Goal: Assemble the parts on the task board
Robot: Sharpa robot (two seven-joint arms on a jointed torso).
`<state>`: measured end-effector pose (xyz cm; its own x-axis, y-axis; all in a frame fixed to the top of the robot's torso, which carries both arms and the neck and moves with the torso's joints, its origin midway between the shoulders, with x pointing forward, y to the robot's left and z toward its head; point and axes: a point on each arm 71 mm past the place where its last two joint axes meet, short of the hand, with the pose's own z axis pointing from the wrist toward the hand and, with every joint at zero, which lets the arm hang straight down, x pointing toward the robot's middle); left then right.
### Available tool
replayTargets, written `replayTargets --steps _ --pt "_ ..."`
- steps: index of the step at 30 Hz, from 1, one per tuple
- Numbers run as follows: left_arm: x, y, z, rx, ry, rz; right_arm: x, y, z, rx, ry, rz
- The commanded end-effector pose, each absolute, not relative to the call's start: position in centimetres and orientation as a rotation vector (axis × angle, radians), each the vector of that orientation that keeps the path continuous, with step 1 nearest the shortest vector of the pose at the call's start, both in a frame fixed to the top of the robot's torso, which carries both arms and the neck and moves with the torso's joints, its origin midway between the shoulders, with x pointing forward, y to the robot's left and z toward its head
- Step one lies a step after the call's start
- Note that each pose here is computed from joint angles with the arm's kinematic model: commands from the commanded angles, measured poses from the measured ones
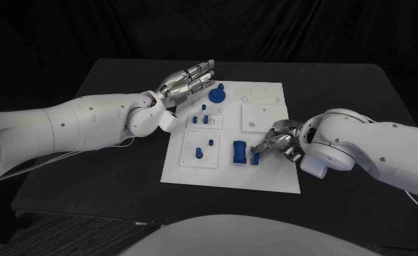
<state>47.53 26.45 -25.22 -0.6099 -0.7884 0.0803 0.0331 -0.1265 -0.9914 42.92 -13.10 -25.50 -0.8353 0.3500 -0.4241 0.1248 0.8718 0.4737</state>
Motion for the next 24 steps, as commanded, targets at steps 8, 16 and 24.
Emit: replayTargets --steps 8,16,24 --pt "47.42 26.34 -24.74 -0.825 1.486 -1.862 42.79 -12.98 -25.74 0.329 2.552 0.572" --pt "47.42 26.34 -24.77 -0.826 1.49 -1.862 42.83 -13.04 -25.75 0.33 2.55 0.571" --pt "47.41 26.34 -24.81 -0.828 1.494 -1.862 42.8 -13.1 -25.72 0.328 2.547 0.574"
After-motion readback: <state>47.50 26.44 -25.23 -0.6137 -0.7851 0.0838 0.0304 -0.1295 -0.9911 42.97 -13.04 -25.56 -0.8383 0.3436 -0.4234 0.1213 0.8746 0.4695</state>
